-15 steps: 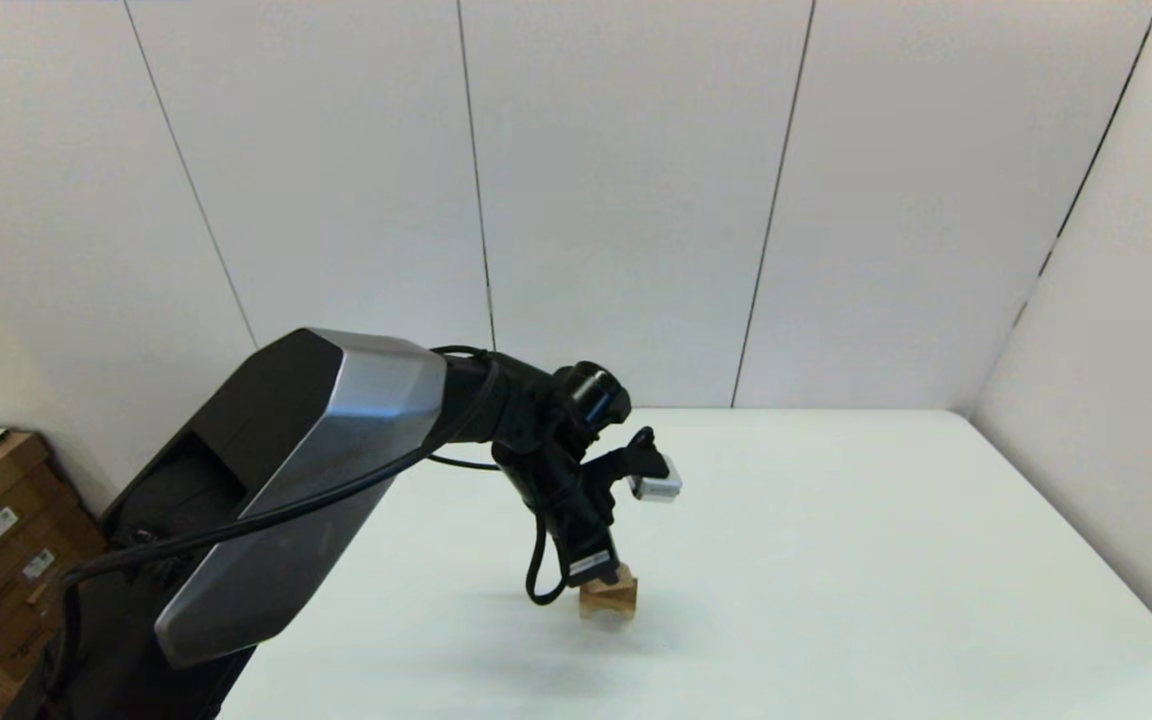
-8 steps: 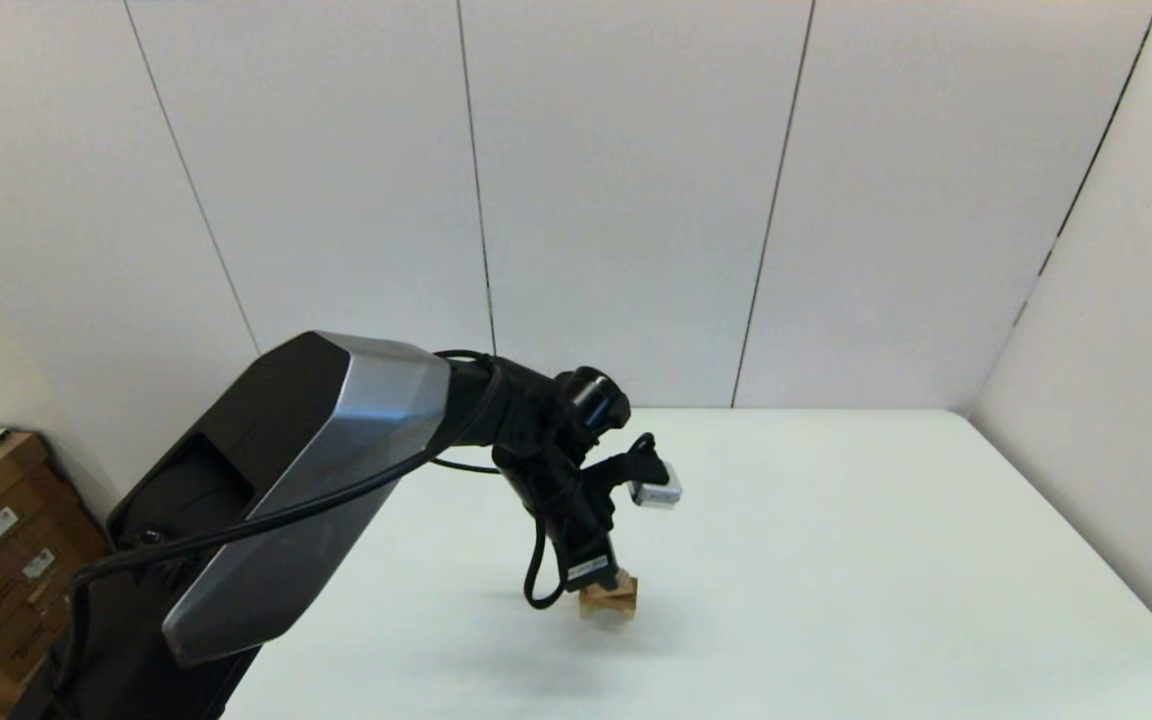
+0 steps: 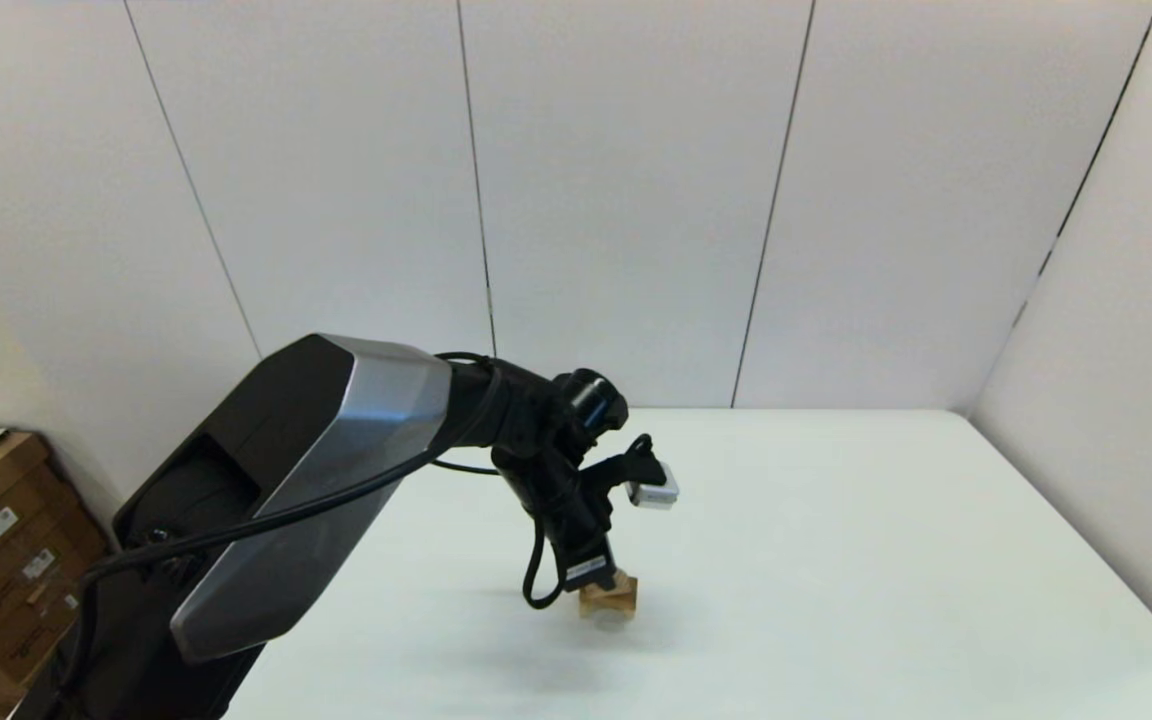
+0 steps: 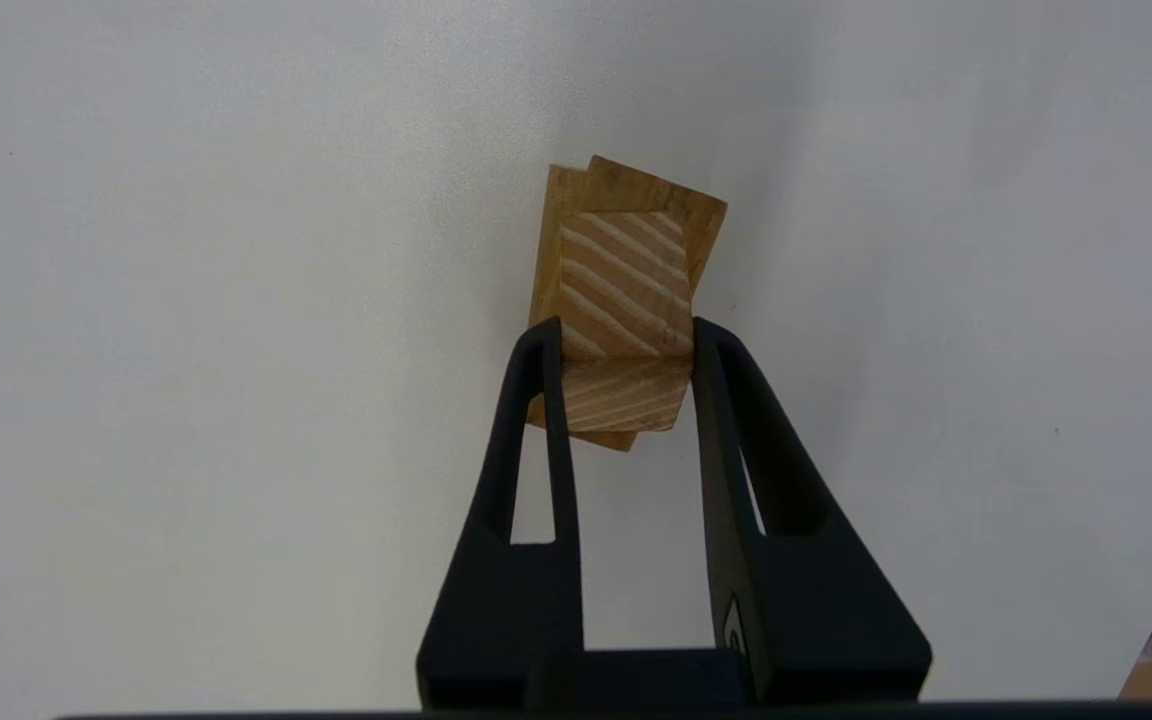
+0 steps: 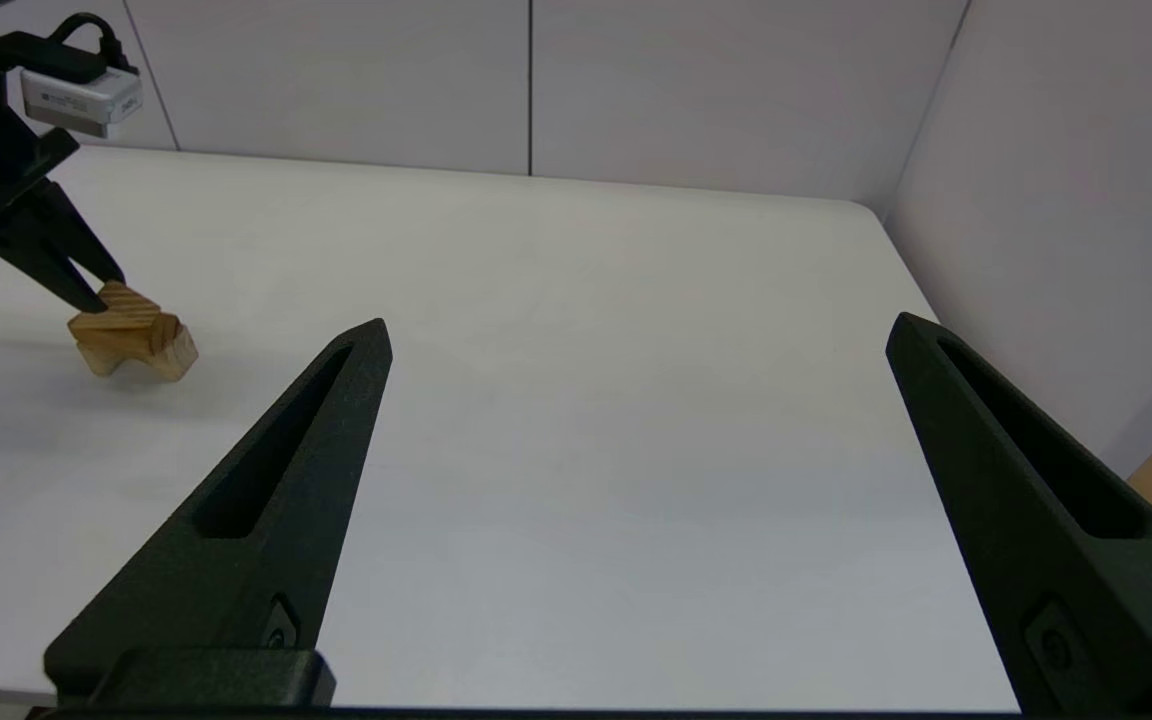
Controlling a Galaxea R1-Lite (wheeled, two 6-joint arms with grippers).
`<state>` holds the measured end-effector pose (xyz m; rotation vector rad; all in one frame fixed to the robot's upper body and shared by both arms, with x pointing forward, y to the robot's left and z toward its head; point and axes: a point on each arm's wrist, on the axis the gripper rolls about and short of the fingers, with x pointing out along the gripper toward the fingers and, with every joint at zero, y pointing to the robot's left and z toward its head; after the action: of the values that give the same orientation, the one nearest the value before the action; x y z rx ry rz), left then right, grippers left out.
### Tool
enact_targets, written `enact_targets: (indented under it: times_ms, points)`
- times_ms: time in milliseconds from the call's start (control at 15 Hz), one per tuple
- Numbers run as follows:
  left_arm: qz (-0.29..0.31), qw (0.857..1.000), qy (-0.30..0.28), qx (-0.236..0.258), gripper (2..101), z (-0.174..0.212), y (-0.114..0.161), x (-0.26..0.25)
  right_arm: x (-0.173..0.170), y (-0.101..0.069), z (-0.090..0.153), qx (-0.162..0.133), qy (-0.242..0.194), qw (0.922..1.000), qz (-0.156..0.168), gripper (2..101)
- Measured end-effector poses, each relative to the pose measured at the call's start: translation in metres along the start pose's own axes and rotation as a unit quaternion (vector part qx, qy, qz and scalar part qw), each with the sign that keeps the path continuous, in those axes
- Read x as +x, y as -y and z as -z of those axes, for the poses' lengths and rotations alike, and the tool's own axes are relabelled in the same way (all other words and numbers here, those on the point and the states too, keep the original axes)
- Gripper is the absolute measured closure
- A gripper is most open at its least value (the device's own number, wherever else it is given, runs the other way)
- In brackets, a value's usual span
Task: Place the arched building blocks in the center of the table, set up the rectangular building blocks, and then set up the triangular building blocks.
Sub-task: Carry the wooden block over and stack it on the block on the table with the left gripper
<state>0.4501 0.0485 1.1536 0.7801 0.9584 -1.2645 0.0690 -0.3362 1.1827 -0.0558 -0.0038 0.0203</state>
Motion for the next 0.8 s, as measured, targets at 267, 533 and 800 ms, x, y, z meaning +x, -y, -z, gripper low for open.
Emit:
enact_targets:
  times_ms: [267, 533, 800]
  points:
    - [0.000, 1.000, 0.000, -0.002, 82.3, 0.0006, -0.0006, -0.0001, 0.0000, 0.0000, 0.0000, 0.000, 0.000, 1.0000, 0.000, 4.3]
    - [0.002, 1.000, 0.002, -0.002, 82.3, 0.0002, -0.0003, -0.0002, 0.0000, 0.0000, 0.0000, 0.000, 0.000, 1.0000, 0.000, 4.3]
    - [0.001, 1.000, 0.003, -0.001, 82.3, -0.0007, -0.0002, -0.0010, 0.0000, 0.0000, 0.0000, 0.000, 0.000, 1.0000, 0.000, 4.3]
